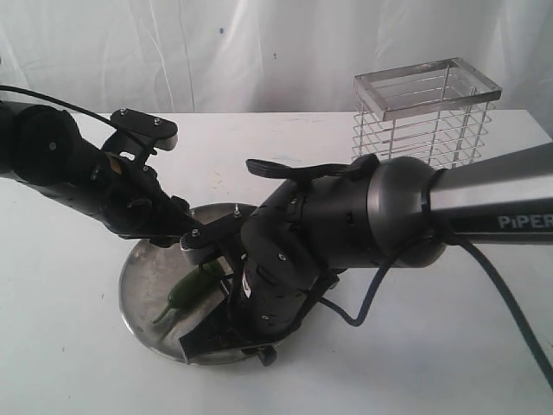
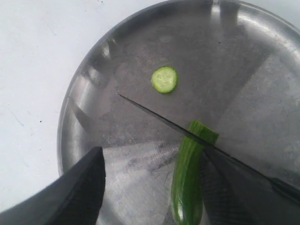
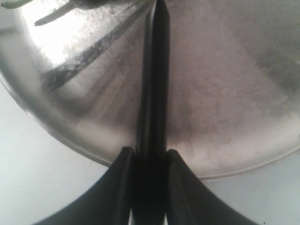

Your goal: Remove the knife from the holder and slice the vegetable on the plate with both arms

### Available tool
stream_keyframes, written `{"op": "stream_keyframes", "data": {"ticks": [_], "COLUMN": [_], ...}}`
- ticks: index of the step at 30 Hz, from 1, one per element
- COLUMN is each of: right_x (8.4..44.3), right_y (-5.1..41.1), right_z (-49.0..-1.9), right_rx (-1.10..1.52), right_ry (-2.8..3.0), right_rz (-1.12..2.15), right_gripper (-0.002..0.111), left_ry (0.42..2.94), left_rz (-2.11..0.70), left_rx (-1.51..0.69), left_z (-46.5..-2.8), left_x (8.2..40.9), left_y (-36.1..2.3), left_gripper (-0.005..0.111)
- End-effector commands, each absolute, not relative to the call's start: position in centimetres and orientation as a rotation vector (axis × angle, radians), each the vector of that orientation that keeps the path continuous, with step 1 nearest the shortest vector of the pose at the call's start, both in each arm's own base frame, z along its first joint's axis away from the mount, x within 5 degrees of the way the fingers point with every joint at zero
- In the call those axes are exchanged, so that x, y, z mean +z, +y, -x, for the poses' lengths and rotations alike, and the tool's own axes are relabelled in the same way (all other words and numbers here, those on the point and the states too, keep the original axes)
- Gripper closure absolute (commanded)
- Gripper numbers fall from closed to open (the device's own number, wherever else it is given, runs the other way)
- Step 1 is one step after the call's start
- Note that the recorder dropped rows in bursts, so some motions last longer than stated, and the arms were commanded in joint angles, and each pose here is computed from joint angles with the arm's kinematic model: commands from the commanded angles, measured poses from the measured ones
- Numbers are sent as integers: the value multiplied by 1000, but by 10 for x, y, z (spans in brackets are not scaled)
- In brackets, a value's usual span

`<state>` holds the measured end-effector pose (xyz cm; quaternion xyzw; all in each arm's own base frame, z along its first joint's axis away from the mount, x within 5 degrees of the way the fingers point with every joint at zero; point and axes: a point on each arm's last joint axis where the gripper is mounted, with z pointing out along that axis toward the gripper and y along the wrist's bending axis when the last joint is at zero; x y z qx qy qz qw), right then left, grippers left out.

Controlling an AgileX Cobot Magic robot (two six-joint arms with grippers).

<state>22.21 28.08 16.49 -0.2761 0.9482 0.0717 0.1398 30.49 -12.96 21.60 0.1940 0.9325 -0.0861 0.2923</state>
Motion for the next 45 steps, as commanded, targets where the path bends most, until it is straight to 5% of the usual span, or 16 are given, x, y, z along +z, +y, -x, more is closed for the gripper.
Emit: {"op": "stream_keyframes", "data": {"ticks": [1, 45], "right_x": [165, 161], "right_y": [282, 279], "right_z": [-227, -234], "right_rx": [216, 262], "right_ry": [2727, 2763], "right_rz": [794, 733], "right_gripper": [108, 108], "left_ry": [2508, 2506], "left_rz": [-496, -490], "left_rx": [-258, -267], "left_z": [-301, -301], "left_x": [216, 216], "left_y": [-132, -132], "left_gripper": [45, 45]}}
